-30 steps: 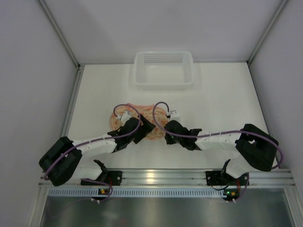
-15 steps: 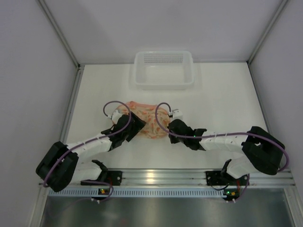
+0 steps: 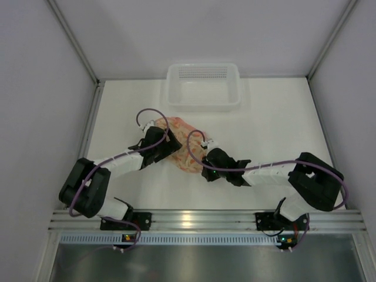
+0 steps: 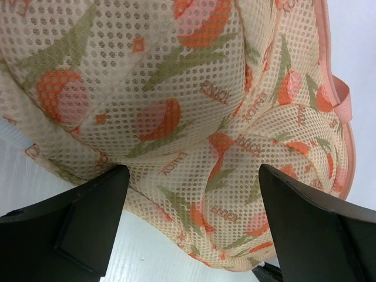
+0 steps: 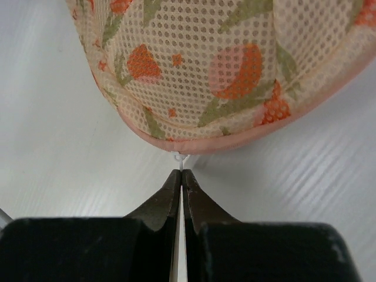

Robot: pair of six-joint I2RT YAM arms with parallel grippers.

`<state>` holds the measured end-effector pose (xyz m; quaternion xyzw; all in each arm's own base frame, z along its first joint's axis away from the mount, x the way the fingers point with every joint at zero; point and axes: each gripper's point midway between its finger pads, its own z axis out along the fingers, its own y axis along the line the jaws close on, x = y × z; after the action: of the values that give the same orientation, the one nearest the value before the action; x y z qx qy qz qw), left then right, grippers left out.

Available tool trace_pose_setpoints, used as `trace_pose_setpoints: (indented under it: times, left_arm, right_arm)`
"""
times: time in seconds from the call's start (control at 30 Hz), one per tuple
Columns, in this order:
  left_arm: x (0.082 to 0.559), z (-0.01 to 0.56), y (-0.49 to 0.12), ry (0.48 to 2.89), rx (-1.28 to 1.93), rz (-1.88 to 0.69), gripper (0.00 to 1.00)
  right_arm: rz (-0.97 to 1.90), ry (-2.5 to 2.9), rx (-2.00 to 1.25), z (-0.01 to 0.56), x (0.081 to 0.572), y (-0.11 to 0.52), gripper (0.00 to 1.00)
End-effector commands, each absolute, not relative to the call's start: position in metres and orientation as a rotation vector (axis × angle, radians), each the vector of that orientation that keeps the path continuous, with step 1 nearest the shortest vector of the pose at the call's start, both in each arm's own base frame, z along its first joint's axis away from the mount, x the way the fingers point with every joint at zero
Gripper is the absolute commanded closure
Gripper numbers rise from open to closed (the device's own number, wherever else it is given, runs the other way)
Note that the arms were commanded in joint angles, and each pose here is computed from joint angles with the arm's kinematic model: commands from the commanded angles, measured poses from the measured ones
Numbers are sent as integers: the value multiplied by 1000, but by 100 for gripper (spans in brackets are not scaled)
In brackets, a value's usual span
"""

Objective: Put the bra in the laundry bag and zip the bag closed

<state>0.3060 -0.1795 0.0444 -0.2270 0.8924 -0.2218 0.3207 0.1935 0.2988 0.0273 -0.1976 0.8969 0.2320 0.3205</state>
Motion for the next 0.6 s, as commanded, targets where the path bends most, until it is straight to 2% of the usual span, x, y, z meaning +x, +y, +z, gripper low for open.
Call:
trace_pose_setpoints:
  times: [0.0, 0.17, 0.33, 0.57]
  left_arm:
    - [299, 38, -176, 2465, -413, -527, 1]
    - [283, 86, -190, 2359, -451, -754, 1]
    - [273, 114, -188, 2228, -670, -878, 1]
    - [269, 105, -204, 2133, -880, -941, 1]
  right_arm:
    - [673, 2335, -503, 39, 208, 334, 100]
    - [651, 2353, -490, 34, 219, 350, 100]
    - [666, 2336, -485, 36, 223, 356, 100]
    - [715, 2328, -500, 40, 220, 362, 100]
